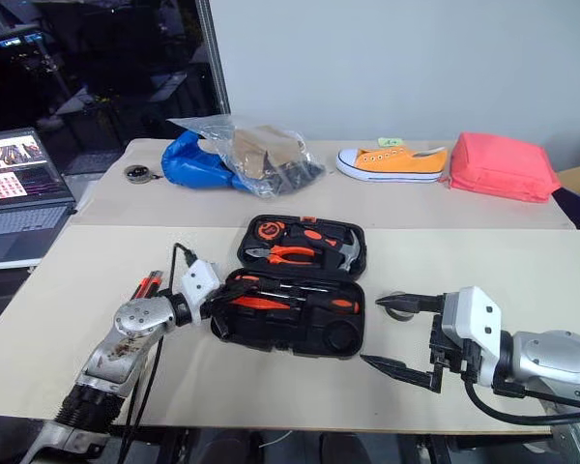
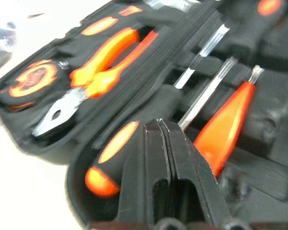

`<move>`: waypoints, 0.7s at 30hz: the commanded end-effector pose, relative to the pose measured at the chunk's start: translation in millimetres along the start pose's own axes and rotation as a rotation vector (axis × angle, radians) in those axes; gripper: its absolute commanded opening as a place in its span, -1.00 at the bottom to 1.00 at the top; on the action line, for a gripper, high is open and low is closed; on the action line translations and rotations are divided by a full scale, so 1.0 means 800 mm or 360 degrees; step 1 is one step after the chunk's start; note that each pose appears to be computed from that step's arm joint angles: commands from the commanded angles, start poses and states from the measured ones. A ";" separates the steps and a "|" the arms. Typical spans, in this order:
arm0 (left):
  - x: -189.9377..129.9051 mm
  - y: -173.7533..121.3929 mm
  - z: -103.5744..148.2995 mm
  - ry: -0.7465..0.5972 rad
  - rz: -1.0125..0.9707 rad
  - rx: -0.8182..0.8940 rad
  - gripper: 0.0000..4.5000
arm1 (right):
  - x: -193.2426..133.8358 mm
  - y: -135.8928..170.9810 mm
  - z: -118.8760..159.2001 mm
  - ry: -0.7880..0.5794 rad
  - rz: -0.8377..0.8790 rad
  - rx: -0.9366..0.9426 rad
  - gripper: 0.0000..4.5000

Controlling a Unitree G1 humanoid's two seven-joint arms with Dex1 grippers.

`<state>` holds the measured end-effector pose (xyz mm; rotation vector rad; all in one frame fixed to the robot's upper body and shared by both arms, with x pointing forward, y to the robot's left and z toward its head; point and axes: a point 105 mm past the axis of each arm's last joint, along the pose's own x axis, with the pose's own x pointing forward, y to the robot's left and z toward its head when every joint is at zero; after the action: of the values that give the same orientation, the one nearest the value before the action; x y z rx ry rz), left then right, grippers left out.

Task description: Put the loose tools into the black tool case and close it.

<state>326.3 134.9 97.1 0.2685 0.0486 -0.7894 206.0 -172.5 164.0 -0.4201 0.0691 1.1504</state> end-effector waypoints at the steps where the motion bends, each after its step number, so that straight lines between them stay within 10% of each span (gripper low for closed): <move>1: -0.050 0.056 0.046 -0.0133 0.0276 -0.0276 -0.87 | 0.001 -0.003 0.011 -0.0049 0.0010 -0.0078 1.00; 14: -0.177 0.092 0.005 0.0668 0.0753 -0.0697 0.96 | 0.015 -0.005 0.009 -0.0121 0.0096 -0.0081 1.00; 21: -0.183 0.069 -0.037 0.0915 0.0756 -0.0849 0.96 | 0.016 0.000 0.012 -0.0129 0.0134 -0.0084 1.00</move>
<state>266.4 285.0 108.0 -0.0275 0.6782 -0.1883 213.4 -162.9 160.3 -0.3995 0.0365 1.2303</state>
